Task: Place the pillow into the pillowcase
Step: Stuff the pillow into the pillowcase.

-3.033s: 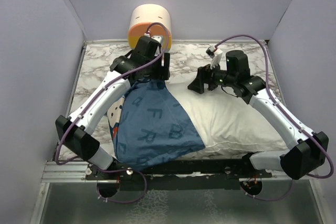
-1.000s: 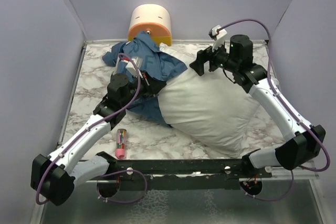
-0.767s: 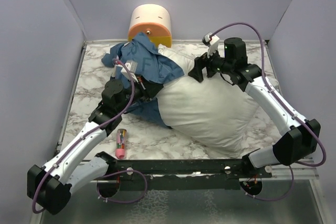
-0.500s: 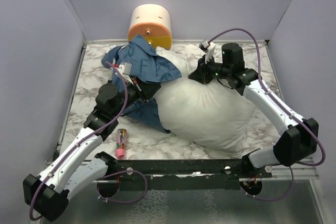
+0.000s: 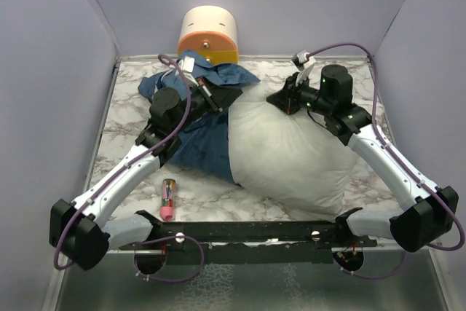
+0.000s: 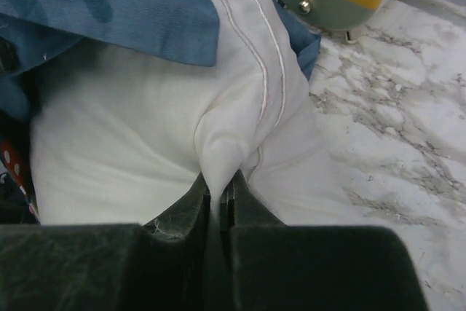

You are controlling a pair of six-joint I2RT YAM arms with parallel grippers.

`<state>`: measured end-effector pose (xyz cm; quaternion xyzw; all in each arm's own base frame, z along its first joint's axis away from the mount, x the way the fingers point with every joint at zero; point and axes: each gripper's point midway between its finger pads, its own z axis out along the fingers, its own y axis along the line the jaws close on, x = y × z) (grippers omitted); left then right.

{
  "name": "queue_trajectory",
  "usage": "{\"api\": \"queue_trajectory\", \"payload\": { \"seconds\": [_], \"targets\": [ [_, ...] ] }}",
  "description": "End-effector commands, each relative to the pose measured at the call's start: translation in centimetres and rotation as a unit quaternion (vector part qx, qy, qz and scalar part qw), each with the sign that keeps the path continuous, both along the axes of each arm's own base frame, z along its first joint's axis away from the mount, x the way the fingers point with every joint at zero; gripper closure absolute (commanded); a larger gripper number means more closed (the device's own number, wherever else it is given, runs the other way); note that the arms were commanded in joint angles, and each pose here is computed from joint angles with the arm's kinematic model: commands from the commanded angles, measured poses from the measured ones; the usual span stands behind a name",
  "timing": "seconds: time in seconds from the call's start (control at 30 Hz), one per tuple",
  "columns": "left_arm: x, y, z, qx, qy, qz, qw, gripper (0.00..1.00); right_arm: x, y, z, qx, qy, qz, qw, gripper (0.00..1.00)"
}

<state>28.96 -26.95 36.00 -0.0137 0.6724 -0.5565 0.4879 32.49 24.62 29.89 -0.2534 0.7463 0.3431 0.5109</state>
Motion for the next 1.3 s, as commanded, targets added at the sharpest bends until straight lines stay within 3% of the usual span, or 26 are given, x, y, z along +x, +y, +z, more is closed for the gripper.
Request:
{"api": "queue_trajectory", "payload": {
  "seconds": [0.0, 0.2, 0.4, 0.5, 0.6, 0.7, 0.8, 1.0, 1.13, 1.27],
  "targets": [
    [-2.2, -3.3, 9.9, -0.091, -0.095, -0.072, 0.989, 1.0, 0.8, -0.6, 13.1, 0.076, -0.171, -0.035, 0.982, 1.0],
    [-2.7, -5.3, 10.4, -0.102, -0.098, -0.081, 0.987, 1.0, 0.5, -2.4, 17.3, 0.075, -0.25, -0.069, 0.963, 1.0],
    [-2.3, -4.5, 3.3, -0.041, -0.042, -0.052, 0.997, 0.97, -1.0, -2.7, 12.5, 0.043, -0.25, -0.048, 0.966, 0.99],
    [-3.2, -3.5, -1.7, 0.006, 0.008, -0.046, 0.999, 0.74, -2.2, -2.5, 7.3, 0.021, -0.216, -0.022, 0.976, 0.99],
    [-5.1, -1.9, -4.4, 0.036, 0.045, -0.044, 0.997, 0.56, -4.1, -2.4, 3.4, 0.018, -0.174, 0.005, 0.985, 0.99],
    [-6.8, 0.8, -4.4, 0.056, 0.056, -0.015, 0.997, 0.37, -6.1, -2.4, 1.1, 0.023, -0.138, 0.026, 0.99, 0.99],
    [-8.2, 4.3, -2.5, 0.06, 0.058, 0.037, 0.996, 0.25, -7.8, -2.7, 0.1, 0.025, -0.121, 0.037, 0.992, 0.99],
    [-9.2, 7.4, 2.3, 0.031, 0.096, 0.095, 0.99, 0.24, -10.1, -2.3, -0.4, 0.035, -0.094, 0.079, 0.992, 0.99],
    [-7.9, 7.6, 2.3, 0.037, 0.183, 0.133, 0.973, 0.26, -10.0, -2.4, -0.8, 0.033, -0.087, 0.075, 0.993, 0.99],
    [-6.7, 6.1, 2.3, 0.016, 0.231, 0.133, 0.964, 0.26, -9.9, -2.3, -0.6, 0.035, -0.09, 0.076, 0.992, 0.99]
  ]
}}
